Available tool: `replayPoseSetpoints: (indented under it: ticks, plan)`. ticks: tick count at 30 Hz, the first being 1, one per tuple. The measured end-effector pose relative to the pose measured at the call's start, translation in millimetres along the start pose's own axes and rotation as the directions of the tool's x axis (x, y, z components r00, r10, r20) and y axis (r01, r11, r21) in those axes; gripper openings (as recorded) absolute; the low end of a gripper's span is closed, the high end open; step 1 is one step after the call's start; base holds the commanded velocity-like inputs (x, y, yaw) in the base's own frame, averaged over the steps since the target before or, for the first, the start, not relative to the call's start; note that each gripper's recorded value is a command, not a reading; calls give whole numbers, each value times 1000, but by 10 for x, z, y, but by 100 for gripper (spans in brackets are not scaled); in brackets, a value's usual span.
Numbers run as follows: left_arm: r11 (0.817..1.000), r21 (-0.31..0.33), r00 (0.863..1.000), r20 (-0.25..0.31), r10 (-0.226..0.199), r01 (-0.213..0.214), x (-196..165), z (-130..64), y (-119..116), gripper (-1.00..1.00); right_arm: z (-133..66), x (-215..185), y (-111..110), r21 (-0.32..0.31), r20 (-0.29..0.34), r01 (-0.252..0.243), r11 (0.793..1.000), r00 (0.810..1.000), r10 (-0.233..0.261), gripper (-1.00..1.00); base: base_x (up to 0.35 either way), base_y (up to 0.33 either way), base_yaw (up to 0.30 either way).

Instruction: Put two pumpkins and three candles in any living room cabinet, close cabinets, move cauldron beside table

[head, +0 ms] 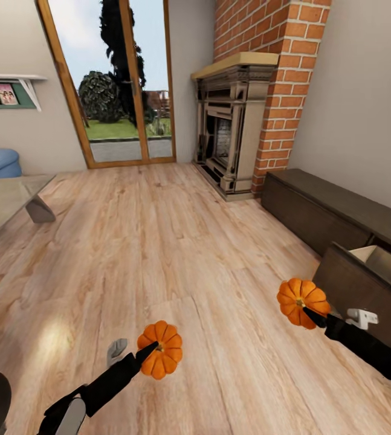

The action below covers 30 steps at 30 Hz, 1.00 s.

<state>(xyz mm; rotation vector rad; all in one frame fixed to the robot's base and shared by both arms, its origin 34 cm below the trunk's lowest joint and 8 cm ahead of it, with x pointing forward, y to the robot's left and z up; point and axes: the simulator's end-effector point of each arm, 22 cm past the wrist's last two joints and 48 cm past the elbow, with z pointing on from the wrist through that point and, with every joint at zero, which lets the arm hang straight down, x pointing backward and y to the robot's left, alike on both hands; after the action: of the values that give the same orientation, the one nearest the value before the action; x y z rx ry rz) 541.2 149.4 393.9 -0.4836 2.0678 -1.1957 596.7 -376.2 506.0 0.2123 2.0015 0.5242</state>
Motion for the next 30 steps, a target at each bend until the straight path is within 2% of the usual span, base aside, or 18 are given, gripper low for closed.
replayPoseSetpoints:
  ticks: [4,10,21,26,30]
  plan:
    - [1000,-2,1000,1,1,-1,-5,-4,5,-100,13,79,-36,1,-13,-26,1000,1000,26,-100,0,310,-3]
    - [1000,-4,1000,0,5,-5,-3,-2,9,-100,15,98,-52,4,-17,-29,1000,999,29,-100,0,302,-1]
    - [1000,-2,1000,6,3,-3,-22,-8,9,-100,18,89,-21,-6,-15,-30,1000,999,30,-100,0,50,-1]
    - [1000,1,1000,5,1,-1,-15,-4,-1,-100,-22,-120,99,-34,33,-13,999,999,14,-100,0,2,-132]
    - [1000,-2,1000,-6,-8,8,17,-3,9,-100,-88,-353,233,-49,76,38,998,997,-35,-100,0,0,-261]
